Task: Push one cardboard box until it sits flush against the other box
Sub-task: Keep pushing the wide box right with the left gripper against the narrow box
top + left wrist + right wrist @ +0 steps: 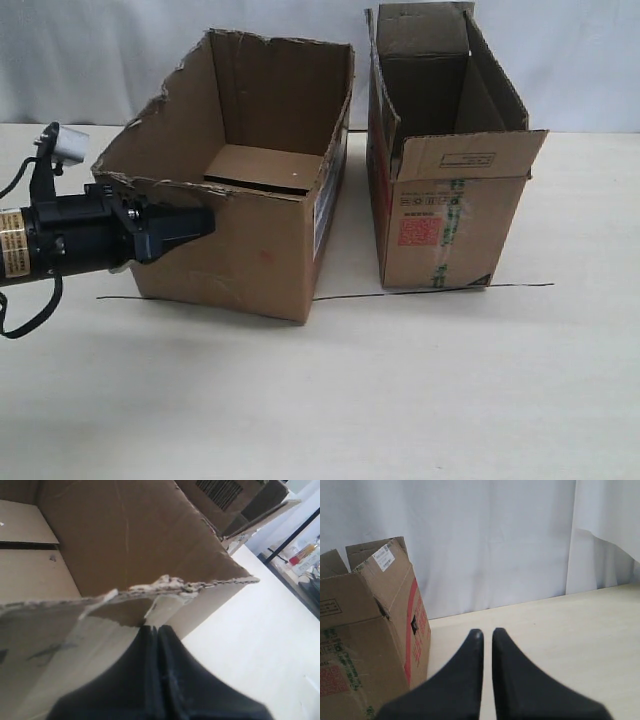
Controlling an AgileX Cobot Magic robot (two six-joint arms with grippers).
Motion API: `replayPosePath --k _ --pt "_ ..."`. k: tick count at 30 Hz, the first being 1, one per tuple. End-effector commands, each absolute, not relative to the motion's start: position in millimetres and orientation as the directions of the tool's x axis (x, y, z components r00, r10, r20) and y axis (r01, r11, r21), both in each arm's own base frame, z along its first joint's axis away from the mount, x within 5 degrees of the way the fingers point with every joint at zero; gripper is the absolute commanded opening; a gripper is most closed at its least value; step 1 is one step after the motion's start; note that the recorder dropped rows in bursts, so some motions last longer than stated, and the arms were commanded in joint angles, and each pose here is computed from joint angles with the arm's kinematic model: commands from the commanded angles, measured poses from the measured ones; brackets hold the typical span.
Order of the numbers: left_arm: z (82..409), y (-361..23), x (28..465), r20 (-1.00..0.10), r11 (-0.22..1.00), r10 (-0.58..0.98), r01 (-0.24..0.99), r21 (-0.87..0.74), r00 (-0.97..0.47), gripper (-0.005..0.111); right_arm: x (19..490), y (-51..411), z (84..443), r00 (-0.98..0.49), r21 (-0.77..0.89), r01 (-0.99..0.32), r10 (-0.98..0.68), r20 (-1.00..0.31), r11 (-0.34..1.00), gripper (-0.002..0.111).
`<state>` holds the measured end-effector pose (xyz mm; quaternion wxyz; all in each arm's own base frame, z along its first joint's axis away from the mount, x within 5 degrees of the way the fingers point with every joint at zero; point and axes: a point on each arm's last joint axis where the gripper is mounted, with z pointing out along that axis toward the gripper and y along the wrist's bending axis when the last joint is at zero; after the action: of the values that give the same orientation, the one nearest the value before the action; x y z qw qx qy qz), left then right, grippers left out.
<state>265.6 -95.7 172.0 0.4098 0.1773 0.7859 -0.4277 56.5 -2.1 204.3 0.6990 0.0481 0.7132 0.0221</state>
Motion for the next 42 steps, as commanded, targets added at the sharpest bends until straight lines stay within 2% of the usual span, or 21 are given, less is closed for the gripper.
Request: replayPosePath --k 1,8,16,21,24,26,29,31,34,36,42 --pt "174.4 -99.8 275.0 -0.797 0.558 -0.129 0.621 -0.551 -0.590 0.000 56.4 -2.0 203.1 -0.020 0.093 0.036 0.093 -0.995 0.995 0.005" --pt "175.5 -129.6 292.9 -0.815 0.535 -0.084 0.664 -0.523 -0.574 0.000 56.4 -2.0 203.1 -0.020 0.093 0.036 0.093 -0.995 0.995 0.005" --pt "180.6 -128.5 305.0 -0.825 0.577 -0.098 0.644 -0.502 -0.556 0.000 56.4 -2.0 203.1 -0.020 0.093 0.036 0.093 -0.995 0.995 0.005" --pt "191.5 -132.5 291.5 -0.843 0.431 -0.047 0.751 -0.501 -0.536 0.000 56.4 -2.0 203.1 -0.020 0.093 0.036 0.093 -0.995 0.995 0.005" --pt "209.7 -122.3 283.0 -0.859 0.348 -0.045 0.798 -0.492 -0.510 0.000 56.4 -2.0 203.1 -0.020 0.093 0.036 0.093 -0.995 0.995 0.005" --pt "227.5 -106.1 278.4 -0.890 0.339 -0.046 0.831 -0.441 -0.453 0.000 56.4 -2.0 203.1 -0.020 0.093 0.036 0.093 -0.995 0.995 0.005" --pt "251.1 -72.3 280.1 -0.920 0.449 -0.101 0.808 -0.381 -0.378 0.000 56.4 -2.0 203.1 -0.020 0.093 0.036 0.093 -0.995 0.995 0.005" --pt "258.4 -48.2 285.9 -0.929 0.581 -0.132 0.732 -0.355 -0.346 0.000 56.4 -2.0 203.1 -0.020 0.093 0.036 0.093 -0.995 0.995 0.005" --pt "255.5 -19.0 298.2 -0.919 0.779 -0.165 0.525 -0.343 -0.357 0.000 56.4 -2.0 203.1 -0.020 0.093 0.036 0.093 -0.995 0.995 0.005" --pt "246.6 -5.9 304.9 -0.913 0.867 -0.149 0.394 -0.306 -0.380 0.000 56.4 -2.0 203.1 -0.020 0.093 0.036 0.093 -0.995 0.995 0.005" --pt "227.9 3.8 325.1 -0.899 0.908 -0.108 0.326 -0.264 -0.425 0.000 56.4 -2.0 203.1 -0.020 0.093 0.036 0.093 -0.995 0.995 0.005"
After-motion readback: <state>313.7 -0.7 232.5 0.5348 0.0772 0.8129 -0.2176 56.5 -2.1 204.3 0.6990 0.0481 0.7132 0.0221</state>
